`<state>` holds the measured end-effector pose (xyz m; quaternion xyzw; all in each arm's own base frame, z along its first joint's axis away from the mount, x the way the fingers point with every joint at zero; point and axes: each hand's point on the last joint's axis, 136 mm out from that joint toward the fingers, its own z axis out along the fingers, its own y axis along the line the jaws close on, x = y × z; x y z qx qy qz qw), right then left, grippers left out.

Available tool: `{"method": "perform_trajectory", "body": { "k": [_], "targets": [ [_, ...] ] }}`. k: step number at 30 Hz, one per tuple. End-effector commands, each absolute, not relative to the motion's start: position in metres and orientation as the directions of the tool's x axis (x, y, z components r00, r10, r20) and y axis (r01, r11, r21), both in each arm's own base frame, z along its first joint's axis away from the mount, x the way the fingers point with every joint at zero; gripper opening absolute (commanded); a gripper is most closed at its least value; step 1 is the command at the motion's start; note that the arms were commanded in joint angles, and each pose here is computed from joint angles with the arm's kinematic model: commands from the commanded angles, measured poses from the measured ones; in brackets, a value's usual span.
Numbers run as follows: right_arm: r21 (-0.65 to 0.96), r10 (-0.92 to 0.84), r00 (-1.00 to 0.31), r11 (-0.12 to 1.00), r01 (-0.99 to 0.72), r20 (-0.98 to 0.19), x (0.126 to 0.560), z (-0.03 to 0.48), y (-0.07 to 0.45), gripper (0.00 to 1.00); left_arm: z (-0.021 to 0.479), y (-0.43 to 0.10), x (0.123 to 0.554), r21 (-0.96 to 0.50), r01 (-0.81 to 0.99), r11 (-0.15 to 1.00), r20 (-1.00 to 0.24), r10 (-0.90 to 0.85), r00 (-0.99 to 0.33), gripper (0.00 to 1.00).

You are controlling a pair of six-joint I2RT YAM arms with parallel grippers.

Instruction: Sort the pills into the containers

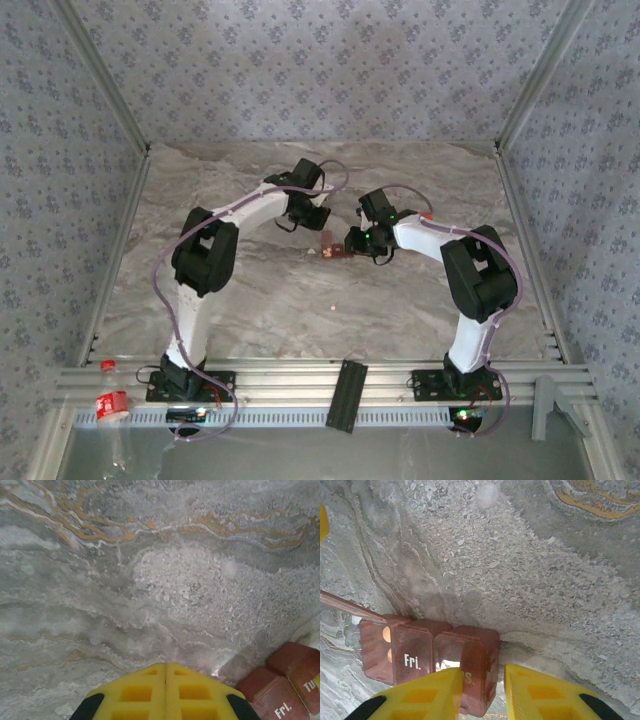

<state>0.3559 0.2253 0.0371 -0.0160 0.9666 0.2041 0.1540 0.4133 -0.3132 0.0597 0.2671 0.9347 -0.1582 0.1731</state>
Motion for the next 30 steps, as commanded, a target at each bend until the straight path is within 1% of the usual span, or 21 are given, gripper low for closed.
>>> {"method": "perform_trajectory", "body": {
  "k": [1,9,22,30],
  "targets": [
    [0.321,0.052,-0.971,0.947,-0.026,-0.232,0.347,0.008,0.208,0.3,0.065,-0.32,0.407,-0.232,0.578,0.782,-0.398,0.466,-0.79,0.01],
    [0.317,0.06,-0.972,0.948,-0.015,-0.225,0.346,0.004,0.206,0.29,0.077,-0.328,0.391,-0.298,0.597,0.745,-0.409,0.465,-0.785,0.0],
    [0.316,0.07,-0.973,0.949,-0.003,-0.219,0.346,0.001,0.205,0.29,0.092,-0.334,0.365,-0.326,0.626,0.709,-0.422,0.483,-0.767,0.0],
    [0.316,0.075,-0.974,0.949,0.004,-0.216,0.346,0.0,0.204,0.28,0.086,-0.336,0.352,-0.339,0.629,0.699,-0.399,0.499,-0.769,0.0]
  ]
}}
